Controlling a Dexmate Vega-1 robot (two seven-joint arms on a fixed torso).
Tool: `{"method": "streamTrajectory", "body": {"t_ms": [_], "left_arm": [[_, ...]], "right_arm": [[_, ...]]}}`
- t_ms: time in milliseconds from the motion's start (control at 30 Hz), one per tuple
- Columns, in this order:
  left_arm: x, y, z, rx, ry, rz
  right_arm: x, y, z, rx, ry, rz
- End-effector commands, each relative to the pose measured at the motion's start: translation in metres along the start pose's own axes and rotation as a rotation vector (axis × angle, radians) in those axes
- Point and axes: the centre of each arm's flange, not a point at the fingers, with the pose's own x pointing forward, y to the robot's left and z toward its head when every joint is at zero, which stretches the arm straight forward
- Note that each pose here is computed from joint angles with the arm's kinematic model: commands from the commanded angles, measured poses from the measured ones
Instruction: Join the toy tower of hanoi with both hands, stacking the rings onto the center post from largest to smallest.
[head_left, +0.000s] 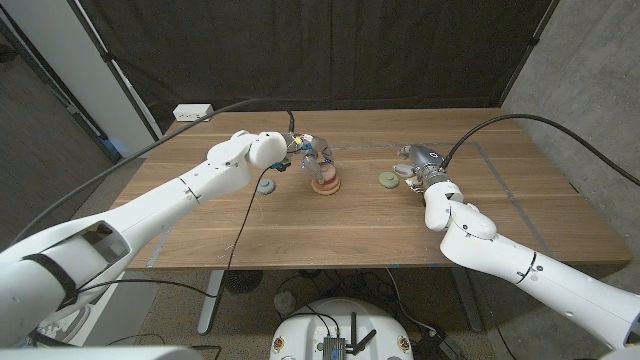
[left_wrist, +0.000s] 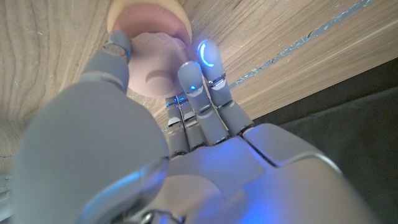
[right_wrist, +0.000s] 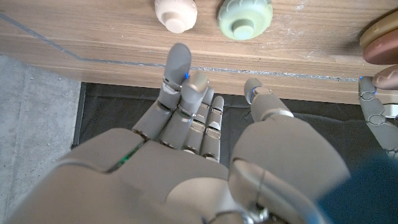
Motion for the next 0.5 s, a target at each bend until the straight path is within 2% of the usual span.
{"method": "streamTrajectory", "body": {"t_ms": [33, 500], "left_arm": [[0.0092, -0.0049, 0.0051, -0.005, -0.027, -0.018], [0.0107, -0.0062, -0.001, -0.015, -0.01, -0.024]], "right_arm": [[-0.0003, 0.0001, -0.0005, 0.001, 0.004, 0.005], [0.0012, 0.0008, -0.0021, 0.002, 0.008, 0.008]]}}
